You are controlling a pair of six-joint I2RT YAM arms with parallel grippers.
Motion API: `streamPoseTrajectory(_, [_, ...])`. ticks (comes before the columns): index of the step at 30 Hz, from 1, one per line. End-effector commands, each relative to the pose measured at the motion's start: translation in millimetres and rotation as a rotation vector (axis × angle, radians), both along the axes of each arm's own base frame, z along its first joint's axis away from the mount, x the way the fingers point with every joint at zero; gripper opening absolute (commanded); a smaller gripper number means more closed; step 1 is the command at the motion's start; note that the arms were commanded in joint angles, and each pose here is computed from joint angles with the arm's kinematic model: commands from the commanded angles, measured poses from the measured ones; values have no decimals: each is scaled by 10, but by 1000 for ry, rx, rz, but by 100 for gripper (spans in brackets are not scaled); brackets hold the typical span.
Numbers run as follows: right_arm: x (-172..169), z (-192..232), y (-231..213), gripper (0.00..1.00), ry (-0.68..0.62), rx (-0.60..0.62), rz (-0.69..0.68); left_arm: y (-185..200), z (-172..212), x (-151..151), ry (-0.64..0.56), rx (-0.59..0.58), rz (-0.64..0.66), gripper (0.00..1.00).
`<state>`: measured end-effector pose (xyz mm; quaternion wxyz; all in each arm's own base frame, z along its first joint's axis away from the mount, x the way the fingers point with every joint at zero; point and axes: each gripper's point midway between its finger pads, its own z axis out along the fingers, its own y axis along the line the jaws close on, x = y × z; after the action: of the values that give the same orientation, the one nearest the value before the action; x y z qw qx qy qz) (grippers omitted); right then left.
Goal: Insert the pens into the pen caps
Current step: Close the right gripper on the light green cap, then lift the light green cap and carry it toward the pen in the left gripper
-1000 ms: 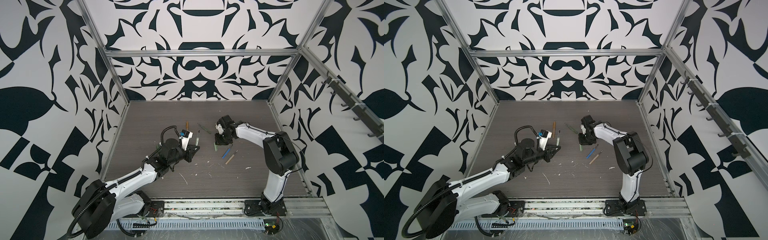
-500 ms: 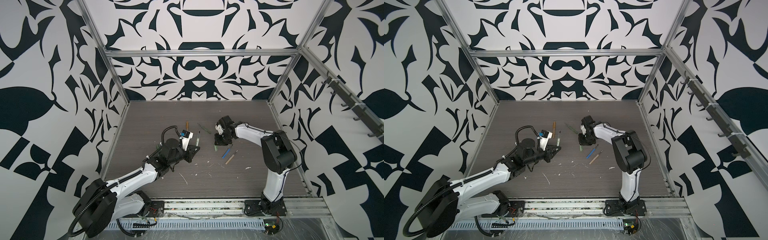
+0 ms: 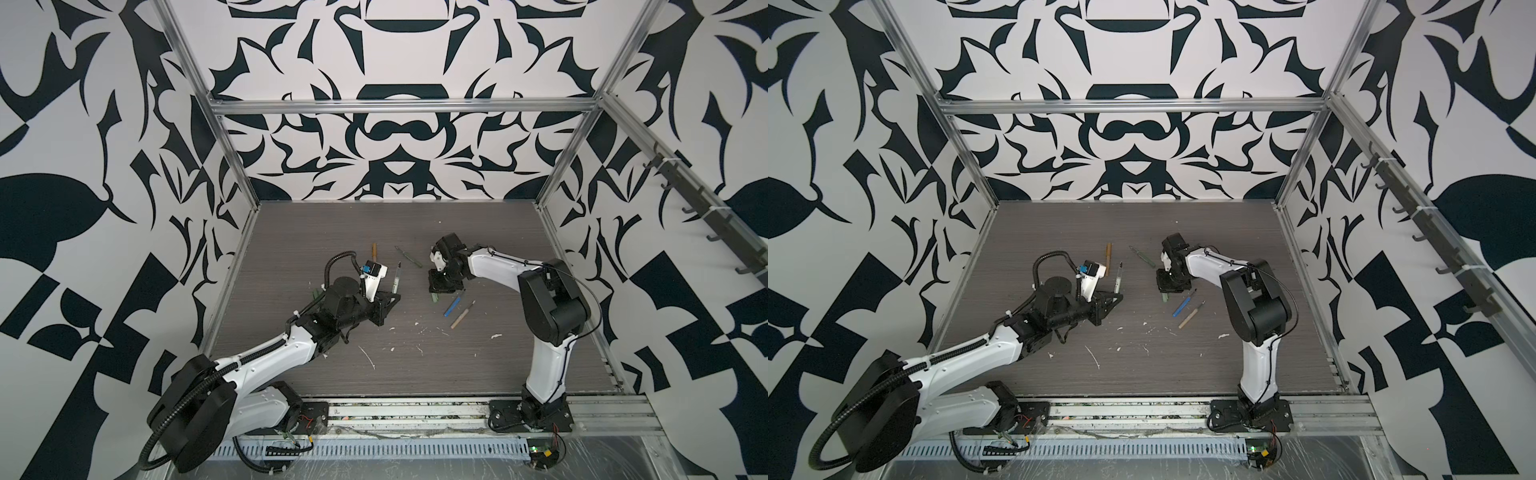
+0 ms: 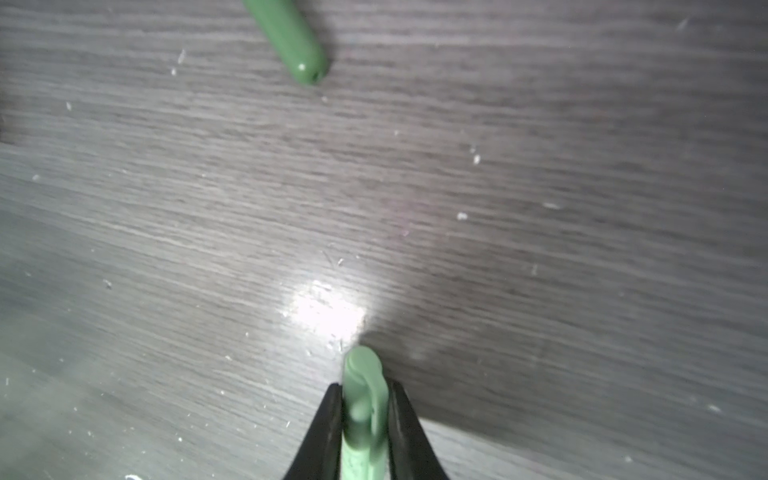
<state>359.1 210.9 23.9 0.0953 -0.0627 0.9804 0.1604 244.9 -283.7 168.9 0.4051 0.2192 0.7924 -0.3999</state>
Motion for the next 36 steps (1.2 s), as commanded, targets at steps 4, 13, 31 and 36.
streamPoseTrajectory(4, [-43, -79, -79, 23, 20, -40, -12, -59, 226, 63, -45, -44, -6, 0])
streamPoseTrajectory(13, [-45, -190, -132, 26, 16, -149, -6, -59, 220, 64, -44, -43, -5, 0])
streamPoseTrajectory(31, [40, 456, 157, 15, -167, -54, -5, -49, 205, 73, -49, -39, 2, 0])
streamPoseTrajectory(36, [118, 1105, 306, 14, -359, 88, -10, -38, 240, 74, -69, -69, 11, 0])
